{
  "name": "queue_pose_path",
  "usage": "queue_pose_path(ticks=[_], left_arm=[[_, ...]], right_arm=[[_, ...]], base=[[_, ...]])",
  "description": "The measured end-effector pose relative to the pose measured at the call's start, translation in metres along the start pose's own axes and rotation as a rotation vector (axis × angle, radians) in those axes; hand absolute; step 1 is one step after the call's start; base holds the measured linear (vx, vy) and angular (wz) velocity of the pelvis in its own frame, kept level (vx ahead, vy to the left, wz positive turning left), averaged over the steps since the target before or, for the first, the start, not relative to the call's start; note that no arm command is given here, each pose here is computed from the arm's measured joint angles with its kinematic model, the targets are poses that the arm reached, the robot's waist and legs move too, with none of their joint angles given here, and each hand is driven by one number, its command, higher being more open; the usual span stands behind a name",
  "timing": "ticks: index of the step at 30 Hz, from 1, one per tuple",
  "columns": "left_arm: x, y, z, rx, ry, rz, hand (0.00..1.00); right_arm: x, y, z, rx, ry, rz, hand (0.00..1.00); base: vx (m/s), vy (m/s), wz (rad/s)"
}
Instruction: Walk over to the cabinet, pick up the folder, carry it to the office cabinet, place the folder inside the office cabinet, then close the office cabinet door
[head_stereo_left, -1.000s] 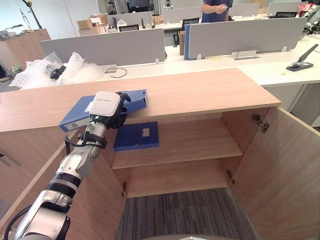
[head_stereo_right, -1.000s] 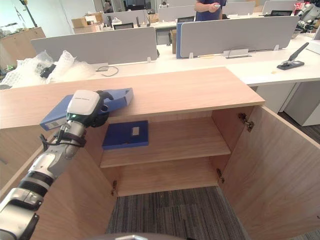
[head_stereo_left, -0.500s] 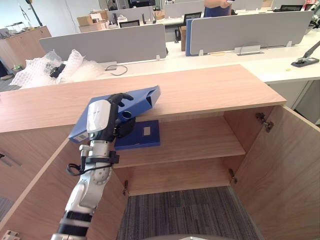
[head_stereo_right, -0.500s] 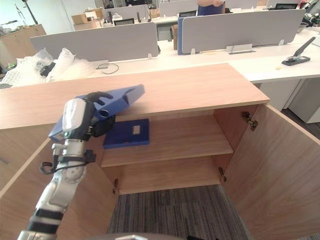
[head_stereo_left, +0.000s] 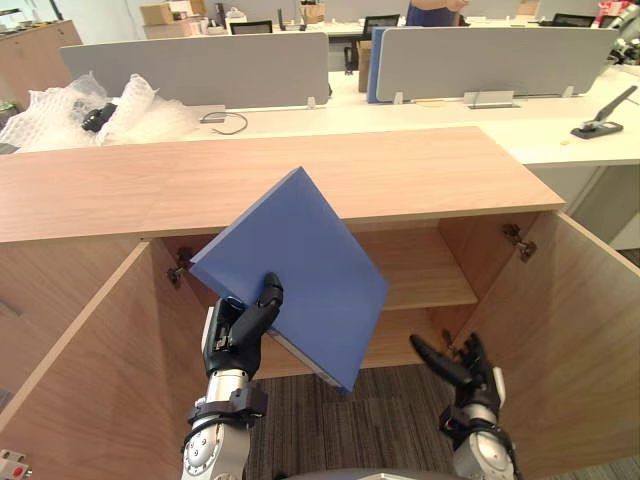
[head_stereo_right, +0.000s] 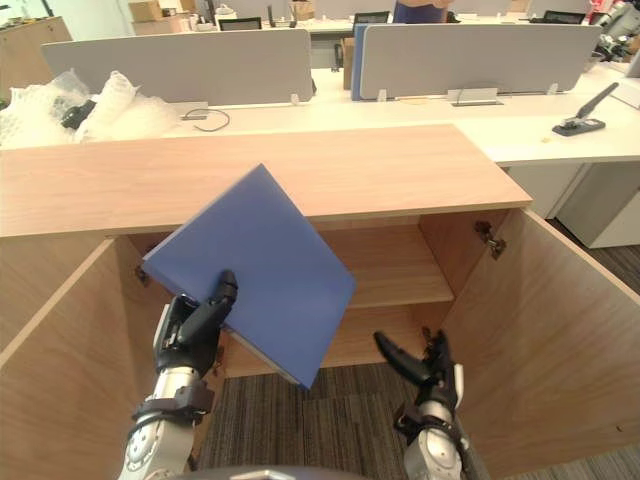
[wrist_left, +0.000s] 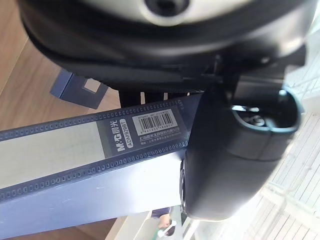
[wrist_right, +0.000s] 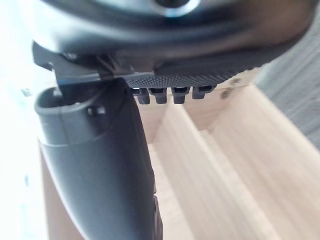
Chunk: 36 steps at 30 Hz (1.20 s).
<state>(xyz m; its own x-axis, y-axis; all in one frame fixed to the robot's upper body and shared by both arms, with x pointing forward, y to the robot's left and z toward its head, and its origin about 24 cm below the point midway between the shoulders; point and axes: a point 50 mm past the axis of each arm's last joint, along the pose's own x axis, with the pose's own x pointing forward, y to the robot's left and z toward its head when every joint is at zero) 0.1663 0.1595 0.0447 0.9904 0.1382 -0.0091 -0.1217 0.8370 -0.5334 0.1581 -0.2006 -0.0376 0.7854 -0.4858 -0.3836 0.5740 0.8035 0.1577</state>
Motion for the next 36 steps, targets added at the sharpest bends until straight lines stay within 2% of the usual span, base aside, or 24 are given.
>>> queue_pose_path(ticks=[5, 11, 16, 19, 22, 24, 27, 32, 36], left_arm=[[0.001, -0.015, 0.023, -0.06, -0.135, -0.029, 0.0], [0.002, -0.022, 0.025, -0.096, -0.166, -0.032, 0.0], [0.003, -0.021, 0.027, -0.084, -0.17, -0.044, 0.0], [0.011, -0.022, 0.037, -0.037, -0.201, -0.129, 0.0], [0.024, -0.028, 0.054, 0.015, -0.266, -0.251, 0.0], [0.034, -0.033, 0.066, 0.058, -0.319, -0.327, 0.0], [0.04, -0.035, 0.076, 0.101, -0.358, -0.384, 0.0], [0.044, -0.034, 0.081, 0.163, -0.347, -0.472, 0.0], [0.047, -0.035, 0.085, 0.183, -0.337, -0.52, 0.0]], right_arm=[[0.0, -0.003, 0.023, 0.026, -0.103, -0.059, 1.0], [-0.005, 0.0, 0.054, 0.039, -0.24, -0.078, 1.0], [-0.013, 0.0, 0.098, 0.039, -0.452, -0.082, 1.0], [-0.006, 0.005, 0.132, 0.062, -0.611, -0.035, 1.0], [0.001, 0.015, 0.167, 0.073, -0.741, 0.123, 1.0], [0.009, 0.029, 0.198, 0.044, -0.822, 0.31, 1.0], [0.019, 0.049, 0.221, 0.004, -0.847, 0.498, 1.0], [0.036, 0.087, 0.236, -0.068, -0.721, 0.838, 1.0], [0.041, 0.103, 0.234, -0.173, -0.599, 0.996, 1.0]], base=[[0.02, -0.009, 0.02], [-0.01, -0.004, 0.0], [-0.04, -0.035, 0.01], [-0.05, -0.006, -0.03], [-0.05, 0.001, 0.0], [-0.04, 0.003, 0.0], [0.0, 0.0, 0.0], [0.0, 0.0, 0.0], [0.0, 0.0, 0.0]])
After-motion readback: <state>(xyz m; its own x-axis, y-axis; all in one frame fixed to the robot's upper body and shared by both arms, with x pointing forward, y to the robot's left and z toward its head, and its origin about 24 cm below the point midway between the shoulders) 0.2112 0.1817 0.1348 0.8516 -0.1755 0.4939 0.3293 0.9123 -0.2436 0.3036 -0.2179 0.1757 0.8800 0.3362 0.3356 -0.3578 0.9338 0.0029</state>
